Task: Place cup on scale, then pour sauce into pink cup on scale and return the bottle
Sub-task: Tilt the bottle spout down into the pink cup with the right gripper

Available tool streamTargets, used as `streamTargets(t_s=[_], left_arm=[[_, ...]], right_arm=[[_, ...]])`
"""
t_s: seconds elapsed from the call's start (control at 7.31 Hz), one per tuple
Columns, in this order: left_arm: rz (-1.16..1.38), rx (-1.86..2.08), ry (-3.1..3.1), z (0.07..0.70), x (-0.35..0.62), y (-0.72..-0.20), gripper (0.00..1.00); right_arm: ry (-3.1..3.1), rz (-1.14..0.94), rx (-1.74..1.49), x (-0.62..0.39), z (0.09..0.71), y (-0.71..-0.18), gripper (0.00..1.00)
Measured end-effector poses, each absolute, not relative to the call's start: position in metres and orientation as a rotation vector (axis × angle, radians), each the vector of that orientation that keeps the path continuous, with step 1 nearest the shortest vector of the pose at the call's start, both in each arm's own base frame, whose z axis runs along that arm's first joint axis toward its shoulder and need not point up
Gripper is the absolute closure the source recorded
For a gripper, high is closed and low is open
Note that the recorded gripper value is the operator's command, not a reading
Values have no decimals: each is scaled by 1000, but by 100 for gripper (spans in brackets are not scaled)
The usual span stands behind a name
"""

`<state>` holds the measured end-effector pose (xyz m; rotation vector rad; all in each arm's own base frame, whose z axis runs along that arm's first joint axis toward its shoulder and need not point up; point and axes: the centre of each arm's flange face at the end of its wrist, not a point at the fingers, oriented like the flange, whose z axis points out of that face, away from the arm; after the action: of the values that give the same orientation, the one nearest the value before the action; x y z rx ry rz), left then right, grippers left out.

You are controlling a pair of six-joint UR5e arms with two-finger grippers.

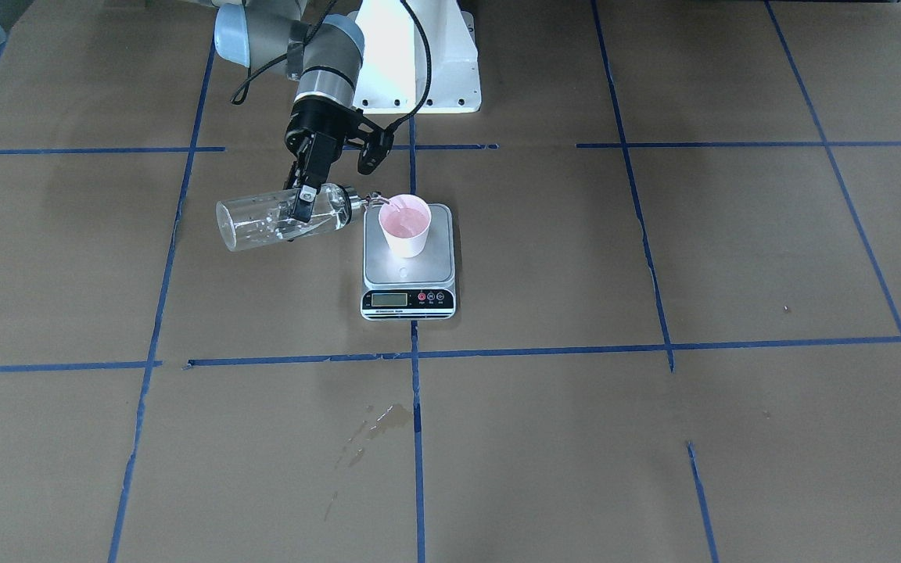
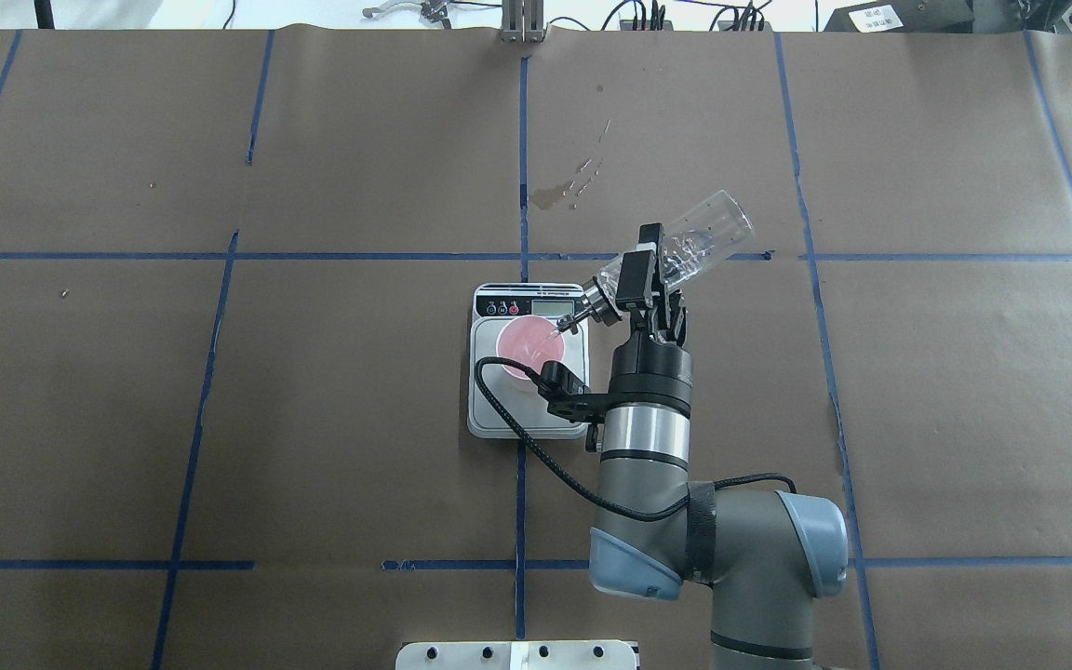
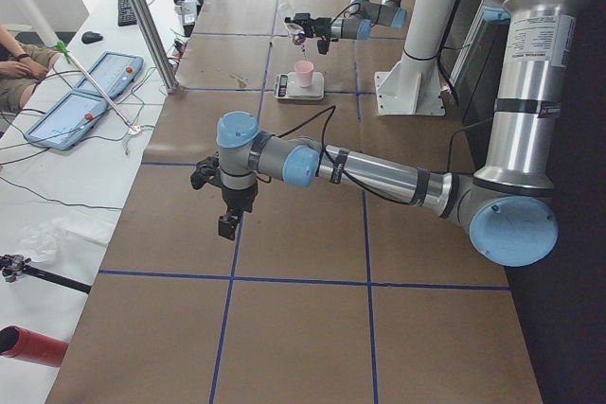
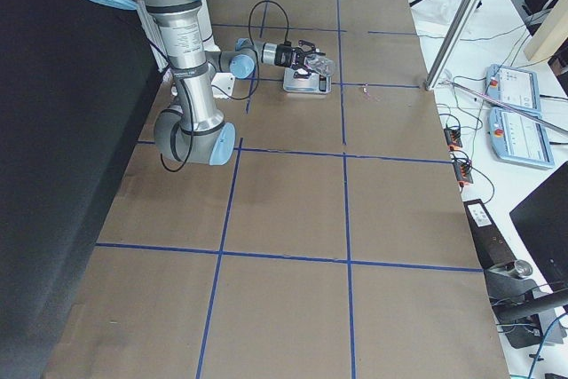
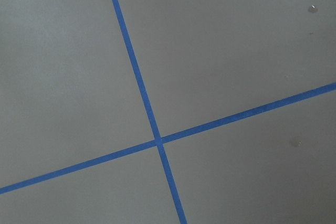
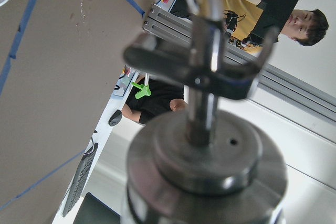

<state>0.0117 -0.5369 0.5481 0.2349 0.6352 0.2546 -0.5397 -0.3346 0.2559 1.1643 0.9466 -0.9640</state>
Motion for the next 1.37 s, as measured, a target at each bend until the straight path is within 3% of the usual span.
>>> streamTargets(t_s=[0.82, 1.37], left_arm=[[238, 245, 653, 542, 3, -537, 0], [236, 249, 652, 540, 1, -538, 0]], right_arm=[[704, -792, 1232, -546, 266, -325, 100], [365, -560, 1298, -533, 264, -322, 100]])
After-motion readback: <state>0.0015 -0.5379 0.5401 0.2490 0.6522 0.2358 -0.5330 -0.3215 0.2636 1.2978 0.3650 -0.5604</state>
